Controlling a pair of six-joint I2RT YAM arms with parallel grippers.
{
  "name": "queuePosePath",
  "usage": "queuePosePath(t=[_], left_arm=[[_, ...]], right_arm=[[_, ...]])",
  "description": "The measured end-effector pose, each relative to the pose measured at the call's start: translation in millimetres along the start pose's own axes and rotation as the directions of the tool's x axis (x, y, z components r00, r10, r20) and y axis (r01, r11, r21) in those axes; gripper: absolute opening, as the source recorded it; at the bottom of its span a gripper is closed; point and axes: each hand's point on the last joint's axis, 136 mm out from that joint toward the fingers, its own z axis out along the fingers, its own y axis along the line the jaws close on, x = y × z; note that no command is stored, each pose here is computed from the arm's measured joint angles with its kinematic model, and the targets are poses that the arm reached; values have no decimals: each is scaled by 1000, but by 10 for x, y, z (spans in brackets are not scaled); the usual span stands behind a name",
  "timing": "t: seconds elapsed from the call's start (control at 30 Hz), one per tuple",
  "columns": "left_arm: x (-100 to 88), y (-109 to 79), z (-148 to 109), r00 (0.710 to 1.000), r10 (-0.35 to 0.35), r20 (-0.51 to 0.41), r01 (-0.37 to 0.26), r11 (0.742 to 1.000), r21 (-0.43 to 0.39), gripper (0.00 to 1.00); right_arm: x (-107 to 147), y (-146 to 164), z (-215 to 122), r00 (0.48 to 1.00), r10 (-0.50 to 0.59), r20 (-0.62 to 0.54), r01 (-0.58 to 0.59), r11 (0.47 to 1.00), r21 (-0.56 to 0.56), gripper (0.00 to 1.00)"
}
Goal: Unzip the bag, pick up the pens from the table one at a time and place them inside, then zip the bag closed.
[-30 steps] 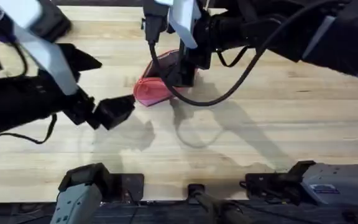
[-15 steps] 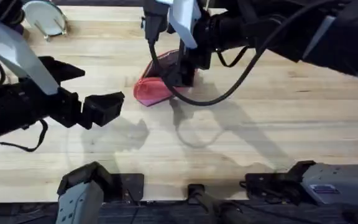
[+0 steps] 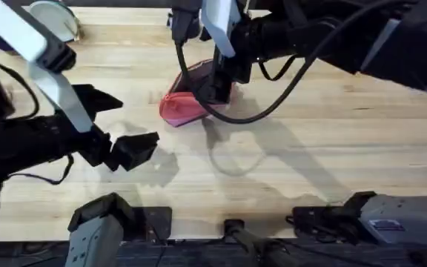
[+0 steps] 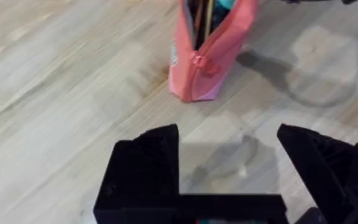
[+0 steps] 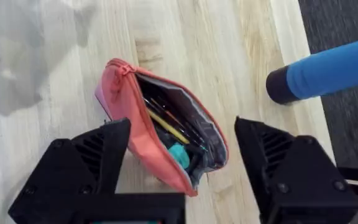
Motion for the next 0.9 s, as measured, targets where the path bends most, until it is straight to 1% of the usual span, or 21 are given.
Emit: queuePosePath(t=[0.2,0.33,0.37,0.4,0.47,0.6,0.7,0.8,0.9], left_arm=[[-2,-53,99,997,63,39,-66,995,77,993],[31,-86,145,997,73,38,-78,989,126,993],[116,-103,231,998,51,26,-55,984,170,993],[243,-147,328,1000,15,-1,-14,975,222,993],[294,-160,367,1000,1,-15,2,970,244,993],[319,-107,417,1000,9,-18,-4,969,248,994],[324,-60,442,1000,21,-18,-16,971,240,993],[328,-15,460,999,36,-18,-31,973,228,993],[328,14,466,999,47,-18,-42,975,217,993]], right_arm=[[1,1,0,1000,3,0,-3,1000,0,997],[1,1,0,1000,23,0,-23,1000,0,997],[1,1,0,997,77,-1,-77,997,0,997],[1,1,0,986,166,-1,-166,986,0,997],[1,2,1,971,240,-1,-240,971,-1,997],[-20,26,0,909,416,5,-416,909,-18,997],[-85,104,-3,852,523,11,-521,851,-74,997],[-167,209,-8,798,603,4,-597,791,-138,997],[-211,312,-11,756,654,-20,-646,742,-179,997]])
